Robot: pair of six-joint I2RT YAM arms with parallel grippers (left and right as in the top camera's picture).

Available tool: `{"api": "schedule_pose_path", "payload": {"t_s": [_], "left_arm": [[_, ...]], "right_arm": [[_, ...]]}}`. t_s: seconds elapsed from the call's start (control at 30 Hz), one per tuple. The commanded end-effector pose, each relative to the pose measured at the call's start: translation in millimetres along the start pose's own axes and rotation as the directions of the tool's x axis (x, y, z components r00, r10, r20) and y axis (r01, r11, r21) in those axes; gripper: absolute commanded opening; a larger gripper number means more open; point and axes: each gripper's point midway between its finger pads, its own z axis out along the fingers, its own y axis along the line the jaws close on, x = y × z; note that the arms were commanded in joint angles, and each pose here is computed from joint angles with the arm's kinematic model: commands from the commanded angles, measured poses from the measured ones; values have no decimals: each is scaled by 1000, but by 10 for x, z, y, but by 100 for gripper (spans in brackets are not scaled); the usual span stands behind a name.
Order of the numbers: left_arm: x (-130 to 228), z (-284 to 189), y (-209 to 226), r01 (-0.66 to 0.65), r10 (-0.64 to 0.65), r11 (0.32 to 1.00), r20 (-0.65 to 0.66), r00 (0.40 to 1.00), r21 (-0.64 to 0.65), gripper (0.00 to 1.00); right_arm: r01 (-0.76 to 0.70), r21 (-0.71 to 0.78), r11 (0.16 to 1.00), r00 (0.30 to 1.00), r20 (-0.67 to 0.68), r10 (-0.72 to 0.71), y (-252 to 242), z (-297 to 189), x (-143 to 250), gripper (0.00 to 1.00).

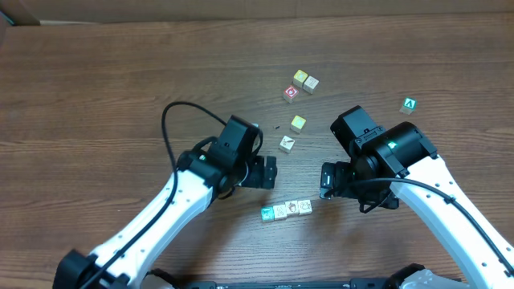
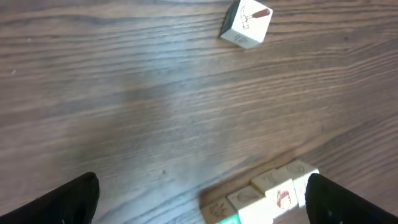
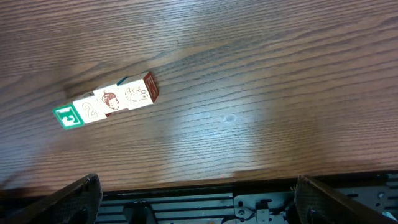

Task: Flip 5 blocks
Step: 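Move the left gripper to the white hammer block in the cluster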

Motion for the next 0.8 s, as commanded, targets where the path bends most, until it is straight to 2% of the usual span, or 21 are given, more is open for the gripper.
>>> {"api": "schedule_pose_path", "payload": {"t_s": [0.0, 0.3, 0.37, 0.43, 0.5, 0.77], "left_arm": [[-180, 200, -87, -51, 51, 999, -40, 998, 9, 98], [-747, 531, -326, -213, 213, 977, -103, 972, 11, 96], [-823, 599, -336, -244, 243, 970, -123, 962, 10, 91], [-849, 716, -335, -291, 289, 957, -164, 943, 12, 76], [-819, 807, -311, -330, 327, 944, -191, 925, 17, 70], [-616, 1051, -249, -384, 385, 921, -275, 881, 60, 79]], "right_arm": [[7, -33, 999, 999, 34, -5, 34, -105, -30, 100], [2, -24, 1000, 1000, 23, -2, 13, -103, -3, 100], [1, -20, 1000, 1000, 17, -1, 3, -103, 10, 100], [1, -17, 1000, 1000, 13, 0, -6, -103, 20, 100], [-8, -17, 1000, 1000, 14, 8, -6, -103, 19, 100], [-49, -30, 998, 998, 33, 50, -1, -109, -48, 100]]}}
